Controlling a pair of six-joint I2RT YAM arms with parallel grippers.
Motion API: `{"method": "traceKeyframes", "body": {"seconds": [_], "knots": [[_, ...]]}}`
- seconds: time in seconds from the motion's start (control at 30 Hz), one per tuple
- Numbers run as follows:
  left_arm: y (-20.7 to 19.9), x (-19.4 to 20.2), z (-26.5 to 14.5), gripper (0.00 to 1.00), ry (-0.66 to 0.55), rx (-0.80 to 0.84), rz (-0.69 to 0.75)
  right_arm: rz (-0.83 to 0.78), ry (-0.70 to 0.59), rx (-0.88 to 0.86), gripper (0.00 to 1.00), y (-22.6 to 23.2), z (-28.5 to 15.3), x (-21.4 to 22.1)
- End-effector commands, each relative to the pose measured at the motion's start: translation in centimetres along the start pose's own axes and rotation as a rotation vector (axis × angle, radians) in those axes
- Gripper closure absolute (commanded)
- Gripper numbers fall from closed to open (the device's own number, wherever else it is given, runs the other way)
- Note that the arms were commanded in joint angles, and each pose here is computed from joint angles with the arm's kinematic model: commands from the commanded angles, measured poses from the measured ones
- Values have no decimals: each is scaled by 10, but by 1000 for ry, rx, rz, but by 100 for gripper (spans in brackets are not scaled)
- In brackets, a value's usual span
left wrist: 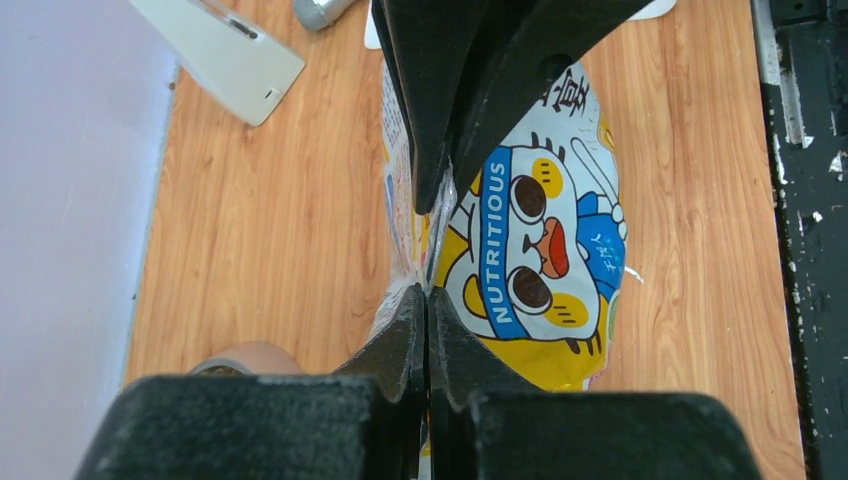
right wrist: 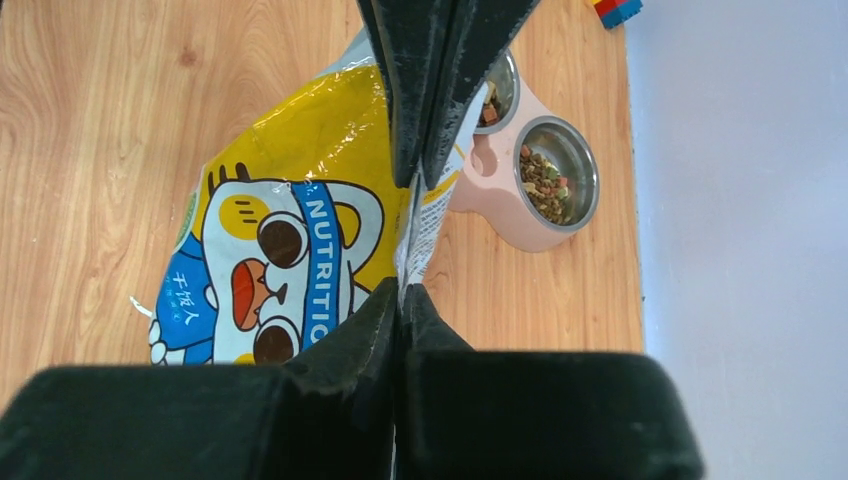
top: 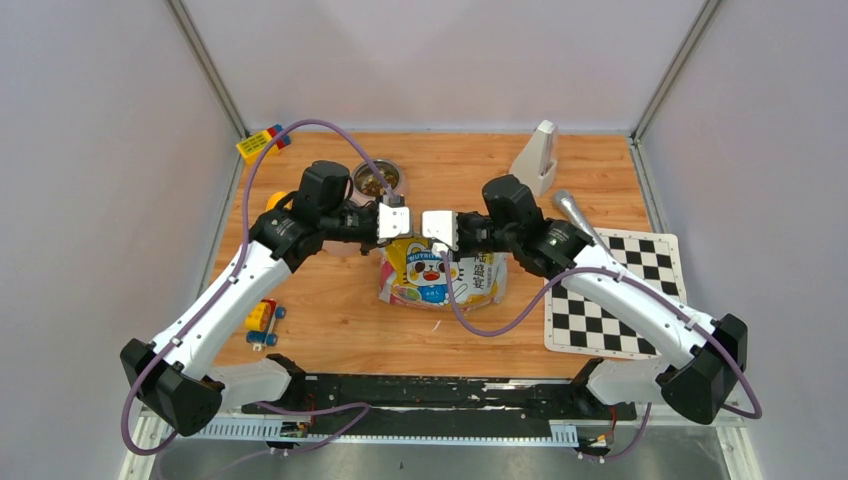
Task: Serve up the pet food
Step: Close the pet food bag at the center of the board.
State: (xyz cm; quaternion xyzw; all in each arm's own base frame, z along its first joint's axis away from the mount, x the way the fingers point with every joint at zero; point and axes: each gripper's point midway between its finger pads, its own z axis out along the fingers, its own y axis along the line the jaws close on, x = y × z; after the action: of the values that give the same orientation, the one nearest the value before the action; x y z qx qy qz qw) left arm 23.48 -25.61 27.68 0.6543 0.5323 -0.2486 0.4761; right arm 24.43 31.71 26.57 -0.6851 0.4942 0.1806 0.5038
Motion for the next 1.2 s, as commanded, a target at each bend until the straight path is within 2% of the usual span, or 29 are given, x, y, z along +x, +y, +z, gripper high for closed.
{"method": "traceKeyframes", "body": {"seconds": [0.0,0.2,0.23,0.27,0.3,0.4,0.47,0.53,0.6,0.63,0.67,0.87,0.9,0.97,1.0,1.1,1.17], "knots": [[2,-11,-5,100,-26,-8,-3,-50,-21,69,100,-14,-12,-11],[3,-12,-6,100,-29,-11,-1,-67,-15,104,100,-18,-18,-10],[3,-11,-6,100,-28,-12,-1,-68,-12,109,90,-18,-19,-10],[3,-12,-6,100,-30,-10,1,-67,-9,113,74,-18,-21,-9],[2,-12,-6,100,-31,-11,1,-68,-9,115,63,-17,-23,-9],[3,-12,-7,100,-29,-13,0,-60,-14,122,58,-17,-29,-6],[3,-12,-7,100,-30,-13,1,-56,-12,128,59,-18,-32,-4],[3,-13,-7,100,-32,-13,1,-52,-11,131,65,-19,-35,-3],[3,-14,-8,100,-33,-13,2,-47,-12,130,81,-19,-36,-2],[3,-14,-8,100,-33,-13,1,-46,-10,124,95,-19,-35,-2],[2,-14,-8,100,-34,-12,1,-43,-2,117,100,-18,-35,0],[3,-15,-10,100,-35,-16,1,-49,3,112,100,-18,-37,1],[3,-15,-10,100,-36,-18,2,-49,2,115,94,-19,-39,0],[3,-15,-11,100,-37,-18,3,-53,6,121,56,-18,-41,2],[3,-15,-11,100,-38,-18,2,-59,9,129,48,-18,-43,2],[2,-15,-11,100,-39,-17,4,-56,18,135,42,-16,-47,9],[2,-15,-11,100,-39,-16,3,-52,21,140,45,-17,-49,12]]}}
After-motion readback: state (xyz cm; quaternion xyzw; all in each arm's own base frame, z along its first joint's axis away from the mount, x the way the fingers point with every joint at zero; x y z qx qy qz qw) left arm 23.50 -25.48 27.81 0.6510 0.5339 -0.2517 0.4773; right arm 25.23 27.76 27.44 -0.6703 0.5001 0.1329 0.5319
